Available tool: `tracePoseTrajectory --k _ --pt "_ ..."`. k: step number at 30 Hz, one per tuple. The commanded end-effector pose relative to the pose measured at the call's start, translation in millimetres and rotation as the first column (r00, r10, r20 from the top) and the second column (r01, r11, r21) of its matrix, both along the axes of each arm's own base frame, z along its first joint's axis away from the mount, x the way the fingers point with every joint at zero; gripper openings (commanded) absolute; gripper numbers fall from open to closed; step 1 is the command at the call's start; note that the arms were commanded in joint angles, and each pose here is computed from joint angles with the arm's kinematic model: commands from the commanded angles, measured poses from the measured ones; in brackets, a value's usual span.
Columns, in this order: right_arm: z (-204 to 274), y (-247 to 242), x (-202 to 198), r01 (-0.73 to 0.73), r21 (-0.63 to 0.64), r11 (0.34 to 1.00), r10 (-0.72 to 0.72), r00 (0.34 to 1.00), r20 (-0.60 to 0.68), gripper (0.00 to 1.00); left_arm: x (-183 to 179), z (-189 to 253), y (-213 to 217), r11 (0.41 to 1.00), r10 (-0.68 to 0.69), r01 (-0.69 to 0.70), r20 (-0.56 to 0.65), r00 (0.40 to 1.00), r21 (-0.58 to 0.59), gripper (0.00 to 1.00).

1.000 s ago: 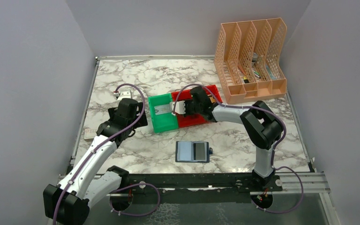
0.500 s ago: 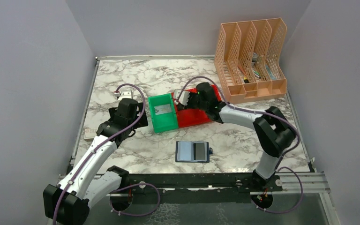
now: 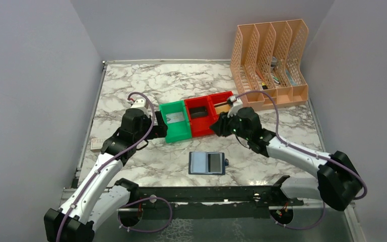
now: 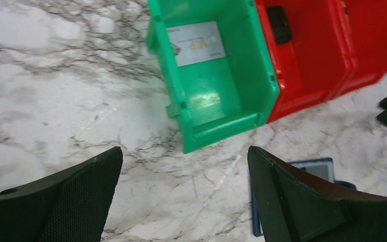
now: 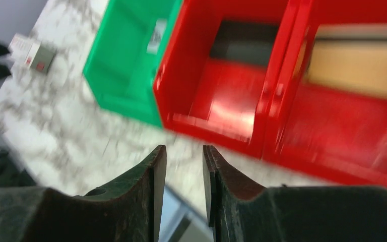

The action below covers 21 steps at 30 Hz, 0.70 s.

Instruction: Take the credit cards out of the card holder

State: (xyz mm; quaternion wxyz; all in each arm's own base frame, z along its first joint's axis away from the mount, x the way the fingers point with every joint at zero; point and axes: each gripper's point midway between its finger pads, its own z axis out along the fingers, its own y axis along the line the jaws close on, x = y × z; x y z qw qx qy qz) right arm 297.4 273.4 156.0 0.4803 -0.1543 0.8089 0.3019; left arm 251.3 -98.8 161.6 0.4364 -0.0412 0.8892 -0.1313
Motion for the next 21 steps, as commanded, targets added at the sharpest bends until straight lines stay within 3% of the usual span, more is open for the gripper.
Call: tracePoseTrajectory --k 1,4,7,15,21 --pt "-21 -2 -67 -0.046 0.169 0.985 0.090 0.961 -0.261 0.33 -5 18 -59 0.939 -0.216 0.224 0.060 0.975 -0.260 0.95" --pt "-33 -12 -86 -0.039 0.152 0.988 0.090 0.935 -0.344 0.34 -10 28 -87 0.866 -0.292 0.300 0.082 0.953 -0.401 0.92" --pt "-49 -16 -105 -0.062 0.138 0.989 0.115 0.899 -0.423 0.33 -15 28 -102 0.831 -0.306 0.307 0.078 0.949 -0.465 0.92" --pt "-82 -19 -129 -0.084 0.115 0.990 0.134 0.821 -0.555 0.28 -50 -1 -156 0.811 -0.411 0.364 -0.004 0.912 -0.458 0.89" --pt "-103 -29 -131 -0.048 0.035 0.998 0.059 0.790 -0.611 0.27 -64 -28 -185 0.813 -0.468 0.395 -0.077 0.881 -0.427 0.83"
